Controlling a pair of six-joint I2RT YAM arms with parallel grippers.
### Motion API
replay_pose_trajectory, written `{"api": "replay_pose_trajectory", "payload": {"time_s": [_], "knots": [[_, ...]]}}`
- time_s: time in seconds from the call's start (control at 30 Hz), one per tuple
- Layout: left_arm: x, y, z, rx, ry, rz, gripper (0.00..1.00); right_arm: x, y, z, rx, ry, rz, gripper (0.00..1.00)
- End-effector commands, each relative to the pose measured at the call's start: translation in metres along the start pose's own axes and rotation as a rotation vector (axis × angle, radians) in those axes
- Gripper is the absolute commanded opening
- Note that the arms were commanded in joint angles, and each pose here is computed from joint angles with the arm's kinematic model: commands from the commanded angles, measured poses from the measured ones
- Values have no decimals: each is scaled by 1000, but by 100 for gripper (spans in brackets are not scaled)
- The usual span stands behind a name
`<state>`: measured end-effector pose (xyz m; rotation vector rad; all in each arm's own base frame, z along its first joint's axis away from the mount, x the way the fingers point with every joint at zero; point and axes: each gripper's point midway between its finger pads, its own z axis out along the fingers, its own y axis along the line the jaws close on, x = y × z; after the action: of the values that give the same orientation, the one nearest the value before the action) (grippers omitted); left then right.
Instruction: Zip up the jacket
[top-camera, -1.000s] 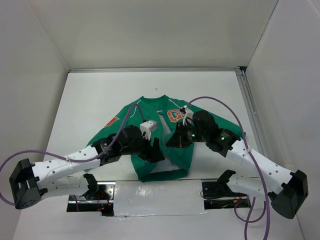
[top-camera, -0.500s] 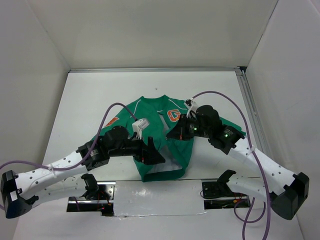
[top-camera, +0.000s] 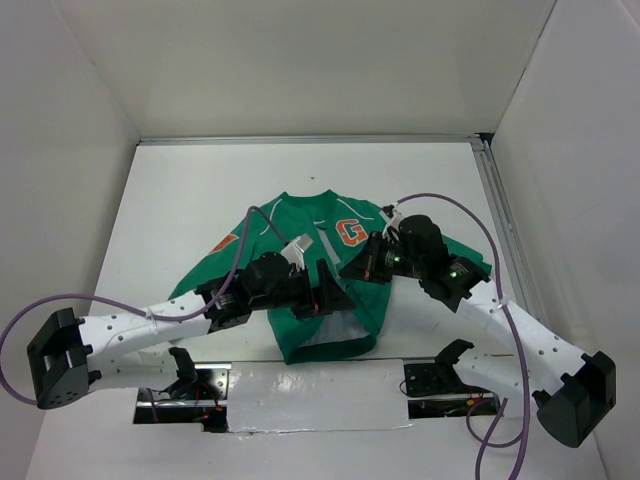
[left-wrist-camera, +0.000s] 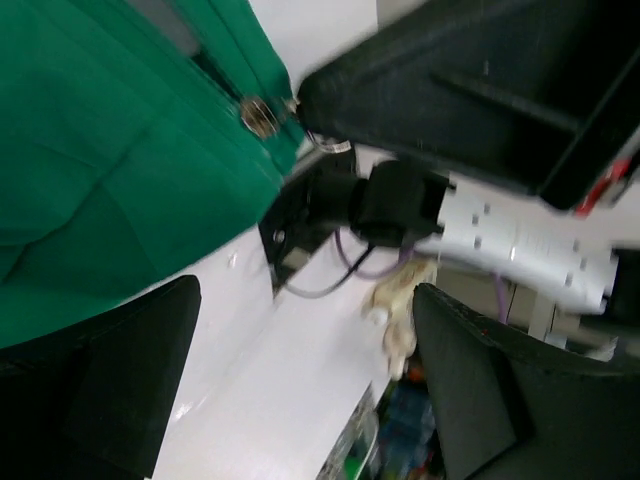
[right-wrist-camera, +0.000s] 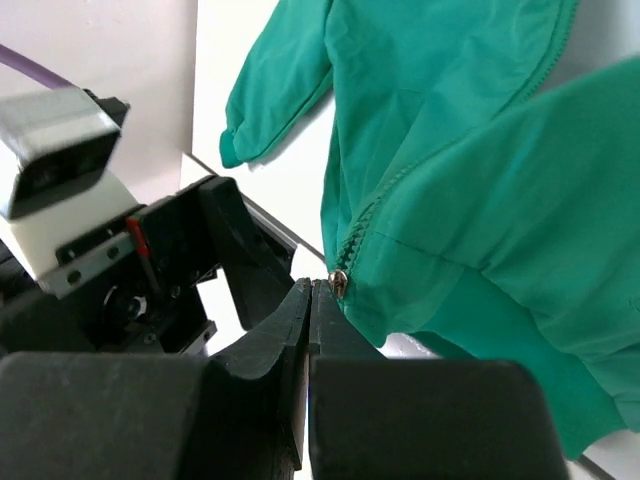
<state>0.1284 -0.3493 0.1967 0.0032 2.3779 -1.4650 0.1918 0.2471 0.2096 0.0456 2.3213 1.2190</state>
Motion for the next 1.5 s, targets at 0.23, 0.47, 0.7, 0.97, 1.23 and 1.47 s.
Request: {"api": "replay_pose_trajectory", "payload": {"time_s": [0.23,0.47,0.7,0.97,1.23,1.47], "knots": [[-73,3,11,-103,-417,-323,94,-6,10,-13,-102,-81,38,0],[-80,2,15,-82,-451,-373,51,-1,7,-11,-116,-78,69,0],[-81,-1,23,-75,-450,-381,47,4,7,-6,-145,-58,101,0],[-86,13,26,-139,-486,-412,0,9,1,-9,-133,-53,95,0],[-77,28,8,-236,-455,-239,0,-15,-12,-12,7,-143,1,0],[-18,35,-2,-250,-139,-78,0,-45,-3,1,51,-203,-66,0]]}}
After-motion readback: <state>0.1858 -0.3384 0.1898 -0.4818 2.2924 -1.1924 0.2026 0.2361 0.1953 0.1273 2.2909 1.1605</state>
